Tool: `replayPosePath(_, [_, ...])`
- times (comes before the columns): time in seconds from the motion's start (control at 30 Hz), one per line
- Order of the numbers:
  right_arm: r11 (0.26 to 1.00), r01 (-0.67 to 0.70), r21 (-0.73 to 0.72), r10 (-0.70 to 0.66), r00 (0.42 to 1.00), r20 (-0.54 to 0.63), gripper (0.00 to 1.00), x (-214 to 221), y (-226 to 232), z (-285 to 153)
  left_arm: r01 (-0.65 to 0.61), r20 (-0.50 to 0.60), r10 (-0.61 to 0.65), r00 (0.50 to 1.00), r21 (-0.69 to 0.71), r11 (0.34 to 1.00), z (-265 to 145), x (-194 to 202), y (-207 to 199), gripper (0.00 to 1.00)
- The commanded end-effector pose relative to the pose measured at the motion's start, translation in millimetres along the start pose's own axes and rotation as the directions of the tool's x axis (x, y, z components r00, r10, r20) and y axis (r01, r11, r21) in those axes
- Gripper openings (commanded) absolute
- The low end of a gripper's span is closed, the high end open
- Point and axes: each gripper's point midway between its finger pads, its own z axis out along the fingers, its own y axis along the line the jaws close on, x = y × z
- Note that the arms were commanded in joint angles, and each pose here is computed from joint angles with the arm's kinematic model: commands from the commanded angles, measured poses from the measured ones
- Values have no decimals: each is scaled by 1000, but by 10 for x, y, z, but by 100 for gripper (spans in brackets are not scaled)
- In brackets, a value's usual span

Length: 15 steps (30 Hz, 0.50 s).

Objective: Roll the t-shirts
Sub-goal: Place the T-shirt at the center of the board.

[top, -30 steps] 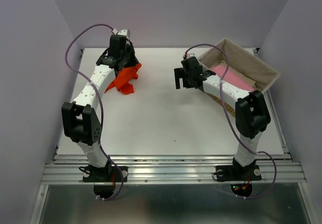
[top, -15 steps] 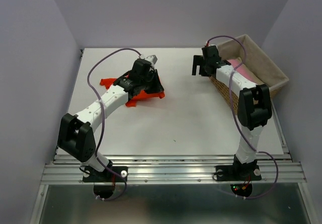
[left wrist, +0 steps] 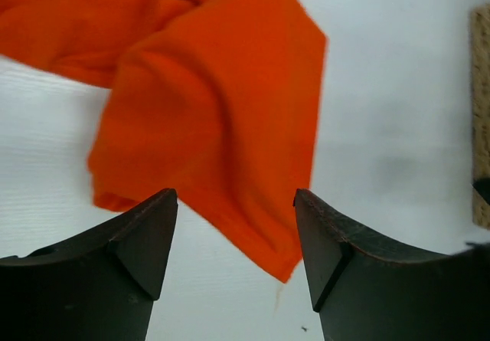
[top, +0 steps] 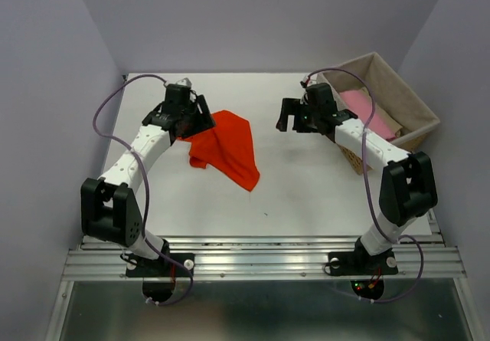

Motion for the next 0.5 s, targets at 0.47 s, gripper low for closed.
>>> replayPosePath(0.47, [974, 108, -202, -154, 961, -229, 99, 1337, 1225, 374, 164, -124, -184, 975, -155, 974, 601, 644, 1157, 63])
